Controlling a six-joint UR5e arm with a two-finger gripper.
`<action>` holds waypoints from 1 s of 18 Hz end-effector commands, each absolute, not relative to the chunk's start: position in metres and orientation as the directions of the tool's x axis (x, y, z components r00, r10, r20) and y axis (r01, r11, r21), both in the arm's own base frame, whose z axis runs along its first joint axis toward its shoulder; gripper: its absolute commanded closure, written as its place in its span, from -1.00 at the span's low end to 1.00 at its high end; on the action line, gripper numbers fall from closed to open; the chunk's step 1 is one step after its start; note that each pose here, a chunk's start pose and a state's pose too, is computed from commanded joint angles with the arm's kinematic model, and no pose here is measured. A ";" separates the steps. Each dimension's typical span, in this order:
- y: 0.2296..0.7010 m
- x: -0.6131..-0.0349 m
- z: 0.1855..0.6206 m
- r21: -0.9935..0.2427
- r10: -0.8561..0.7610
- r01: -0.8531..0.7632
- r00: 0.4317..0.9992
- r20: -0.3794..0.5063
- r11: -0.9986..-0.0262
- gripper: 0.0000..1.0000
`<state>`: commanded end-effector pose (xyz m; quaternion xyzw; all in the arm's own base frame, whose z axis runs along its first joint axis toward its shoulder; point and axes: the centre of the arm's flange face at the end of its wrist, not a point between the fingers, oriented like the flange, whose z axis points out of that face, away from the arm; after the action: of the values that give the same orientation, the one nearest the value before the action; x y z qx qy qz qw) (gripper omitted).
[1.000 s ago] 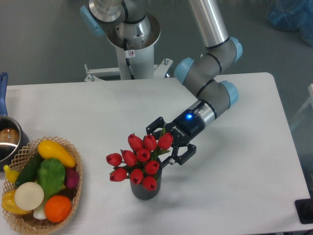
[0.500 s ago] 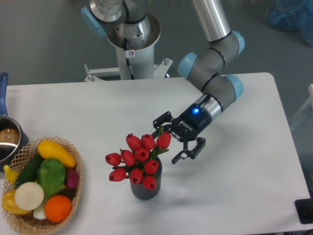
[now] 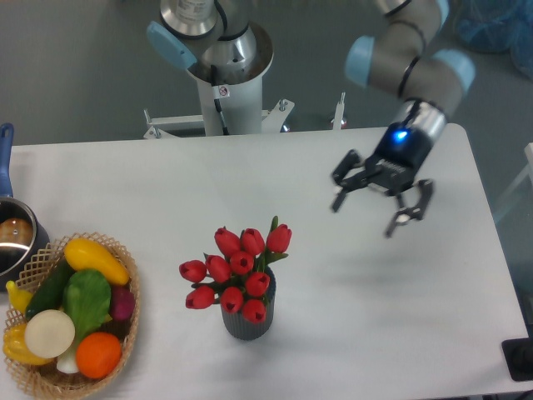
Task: Insert the flowers into the vase
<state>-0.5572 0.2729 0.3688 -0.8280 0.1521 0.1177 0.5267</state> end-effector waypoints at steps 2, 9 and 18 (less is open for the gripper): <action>0.254 -0.581 0.396 -0.810 -0.076 -0.358 0.928 -0.366 -0.464 -1.00; 0.164 -0.621 0.398 -0.630 0.054 -0.213 0.925 -0.377 -0.747 -1.00; 0.064 -0.593 0.449 -0.339 0.084 -0.105 0.862 -0.500 -0.935 -1.00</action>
<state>-0.5928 0.0639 0.4493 -0.9478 0.0056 0.2630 0.1801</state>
